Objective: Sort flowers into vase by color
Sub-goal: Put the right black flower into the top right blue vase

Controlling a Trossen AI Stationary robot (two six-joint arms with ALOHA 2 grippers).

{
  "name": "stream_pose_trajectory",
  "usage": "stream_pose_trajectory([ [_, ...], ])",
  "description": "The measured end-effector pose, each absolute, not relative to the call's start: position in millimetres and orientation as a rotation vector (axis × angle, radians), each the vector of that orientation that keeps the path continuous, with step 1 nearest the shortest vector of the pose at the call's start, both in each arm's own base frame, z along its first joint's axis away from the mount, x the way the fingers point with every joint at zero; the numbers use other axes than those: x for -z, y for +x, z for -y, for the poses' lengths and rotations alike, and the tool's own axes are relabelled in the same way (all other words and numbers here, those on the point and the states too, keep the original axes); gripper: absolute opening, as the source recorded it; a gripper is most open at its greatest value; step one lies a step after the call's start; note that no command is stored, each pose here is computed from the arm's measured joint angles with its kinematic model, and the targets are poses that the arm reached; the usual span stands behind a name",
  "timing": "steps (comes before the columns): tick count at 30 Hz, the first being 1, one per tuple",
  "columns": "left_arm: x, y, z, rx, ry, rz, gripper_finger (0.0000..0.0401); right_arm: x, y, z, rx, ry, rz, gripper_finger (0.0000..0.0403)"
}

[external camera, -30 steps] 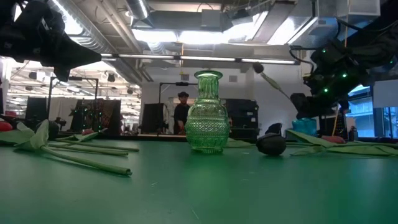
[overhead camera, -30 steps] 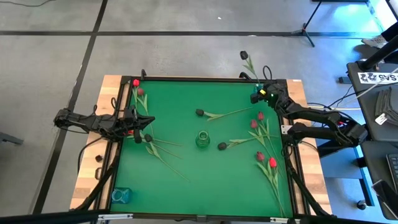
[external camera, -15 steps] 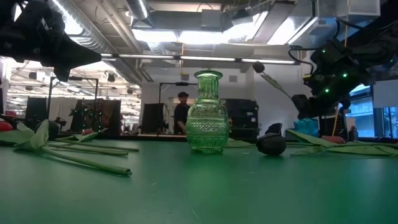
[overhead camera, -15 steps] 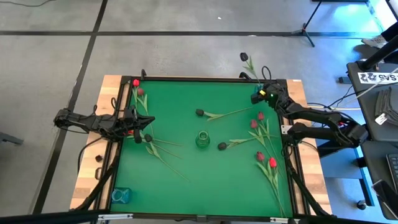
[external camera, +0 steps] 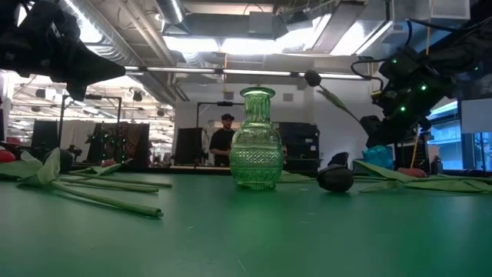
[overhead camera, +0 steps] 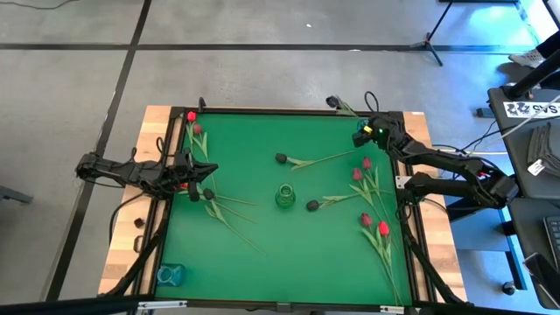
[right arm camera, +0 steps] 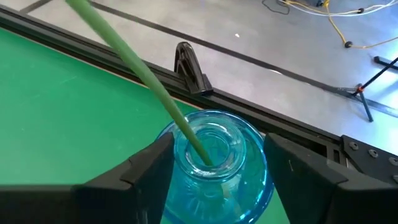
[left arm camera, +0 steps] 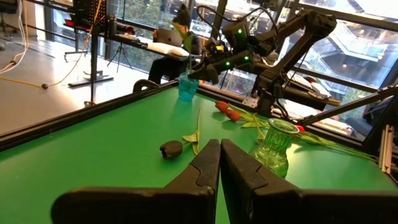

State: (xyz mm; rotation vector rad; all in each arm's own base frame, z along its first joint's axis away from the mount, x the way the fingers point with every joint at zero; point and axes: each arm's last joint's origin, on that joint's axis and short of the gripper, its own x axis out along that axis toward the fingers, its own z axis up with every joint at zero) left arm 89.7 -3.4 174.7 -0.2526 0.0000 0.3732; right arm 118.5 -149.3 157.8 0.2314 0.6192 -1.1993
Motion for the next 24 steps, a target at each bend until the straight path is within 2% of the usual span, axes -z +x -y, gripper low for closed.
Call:
stream_pose_trajectory([
  [12,-174.7,89.7,3.4,-0.373,-0.252,0.000,0.0011,-171.4,121.8,153.3,1.195,0.238,-0.706,0.0213],
  [24,-174.7,89.8,3.4,-0.373,-0.252,-0.001,0.0011,-184.3,124.0,157.4,1.188,0.149,-0.792,0.0209],
])
